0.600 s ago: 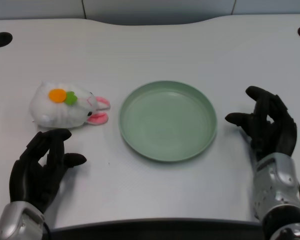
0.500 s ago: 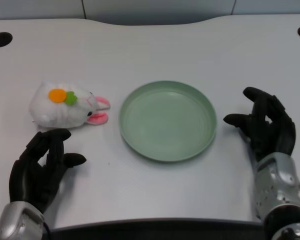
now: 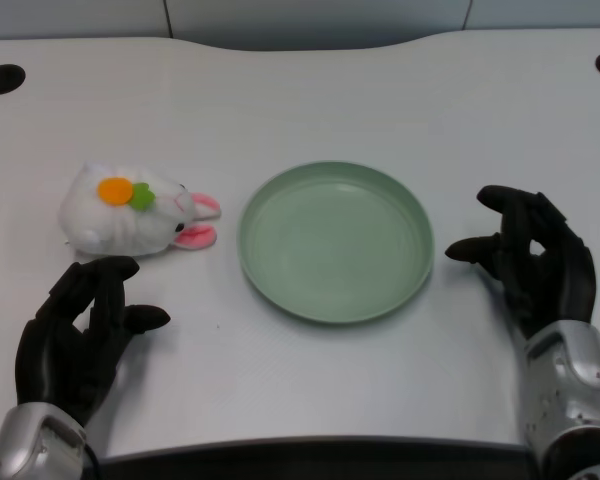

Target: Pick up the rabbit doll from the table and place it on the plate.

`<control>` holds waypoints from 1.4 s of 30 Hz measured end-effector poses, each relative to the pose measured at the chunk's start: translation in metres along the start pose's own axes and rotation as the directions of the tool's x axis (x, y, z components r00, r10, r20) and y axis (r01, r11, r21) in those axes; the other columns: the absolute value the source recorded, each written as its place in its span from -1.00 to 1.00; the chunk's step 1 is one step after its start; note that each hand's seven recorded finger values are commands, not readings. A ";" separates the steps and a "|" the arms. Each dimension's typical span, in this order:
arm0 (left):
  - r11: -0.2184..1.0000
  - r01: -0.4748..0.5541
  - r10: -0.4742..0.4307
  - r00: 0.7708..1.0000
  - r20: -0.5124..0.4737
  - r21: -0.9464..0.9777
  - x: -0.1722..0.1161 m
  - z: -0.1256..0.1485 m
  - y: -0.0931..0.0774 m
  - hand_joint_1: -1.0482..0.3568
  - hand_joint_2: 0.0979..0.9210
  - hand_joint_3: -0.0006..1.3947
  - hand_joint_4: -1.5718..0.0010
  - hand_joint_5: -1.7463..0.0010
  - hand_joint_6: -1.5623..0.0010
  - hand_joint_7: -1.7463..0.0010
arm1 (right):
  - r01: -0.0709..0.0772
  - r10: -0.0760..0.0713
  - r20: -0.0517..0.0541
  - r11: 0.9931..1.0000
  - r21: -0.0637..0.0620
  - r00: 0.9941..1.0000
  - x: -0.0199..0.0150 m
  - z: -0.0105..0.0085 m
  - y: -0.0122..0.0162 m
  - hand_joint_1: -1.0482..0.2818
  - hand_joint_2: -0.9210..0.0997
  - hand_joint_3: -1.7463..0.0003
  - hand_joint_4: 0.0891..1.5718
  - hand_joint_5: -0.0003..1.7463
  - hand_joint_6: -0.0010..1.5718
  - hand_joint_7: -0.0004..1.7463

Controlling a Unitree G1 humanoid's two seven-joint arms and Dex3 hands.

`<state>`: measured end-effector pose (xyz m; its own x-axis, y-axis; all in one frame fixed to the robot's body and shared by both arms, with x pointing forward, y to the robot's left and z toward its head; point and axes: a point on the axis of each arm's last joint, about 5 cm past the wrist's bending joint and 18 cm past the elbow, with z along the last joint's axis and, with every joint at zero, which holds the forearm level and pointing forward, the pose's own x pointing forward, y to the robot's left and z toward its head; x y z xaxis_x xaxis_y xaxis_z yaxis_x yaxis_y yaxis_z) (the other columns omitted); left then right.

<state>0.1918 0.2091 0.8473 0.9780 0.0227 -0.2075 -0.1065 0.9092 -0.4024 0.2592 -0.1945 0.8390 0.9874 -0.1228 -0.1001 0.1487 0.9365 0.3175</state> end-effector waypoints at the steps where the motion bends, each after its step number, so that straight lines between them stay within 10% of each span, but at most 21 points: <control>1: 1.000 0.000 0.000 1.000 0.000 -0.001 0.000 0.000 0.000 -0.10 1.00 -0.19 0.52 -1.00 0.53 -0.59 | 0.000 0.000 0.005 1.000 0.000 1.000 -0.0001 0.0000 0.0002 -0.07 -1.00 0.51 -0.09 0.54 -0.14 0.22; 7: 1.000 -0.002 0.002 1.000 0.000 0.002 0.000 0.001 0.001 -0.09 1.00 -0.18 0.51 -1.00 0.50 -0.60 | 0.030 -0.030 0.028 1.000 -0.007 0.999 -0.0006 -0.0003 0.0019 -0.08 -1.00 0.49 -0.13 0.59 -0.15 0.25; 11: 1.000 -0.010 0.010 1.000 -0.004 0.013 0.000 0.001 0.002 -0.10 1.00 -0.21 0.47 -1.00 0.48 -0.60 | 0.054 -0.055 0.029 0.998 0.013 0.998 -0.0012 -0.0019 0.0041 -0.08 -1.00 0.47 -0.10 0.60 -0.14 0.27; 20: 0.972 0.038 -0.070 0.988 0.135 0.231 -0.006 0.018 0.003 -0.18 1.00 -0.23 0.36 -1.00 0.42 -0.54 | 0.062 -0.062 0.002 0.998 0.021 0.998 -0.0014 -0.0045 0.0070 -0.06 -1.00 0.41 -0.12 0.60 -0.17 0.28; 28: 0.880 0.079 -0.208 0.951 0.230 0.469 -0.009 0.051 -0.005 -0.20 1.00 -0.18 0.43 -0.93 0.46 -0.51 | 0.043 -0.043 0.002 0.999 0.006 0.999 -0.0014 -0.0054 0.0116 -0.03 -1.00 0.38 -0.15 0.62 -0.21 0.31; 42: 0.142 -0.030 -0.467 0.879 0.094 0.989 0.020 0.155 -0.033 -0.30 1.00 -0.71 0.53 -0.07 0.48 0.60 | 0.044 -0.044 -0.004 0.999 0.018 0.999 -0.0016 -0.0061 0.0130 -0.04 -1.00 0.43 -0.12 0.60 -0.18 0.28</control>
<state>0.2430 0.2441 0.9946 0.9266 -0.3653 0.0891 0.1327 0.5395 0.8315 0.2593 -0.1801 0.8375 0.9797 -0.1626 -0.1175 0.1929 0.9241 0.3300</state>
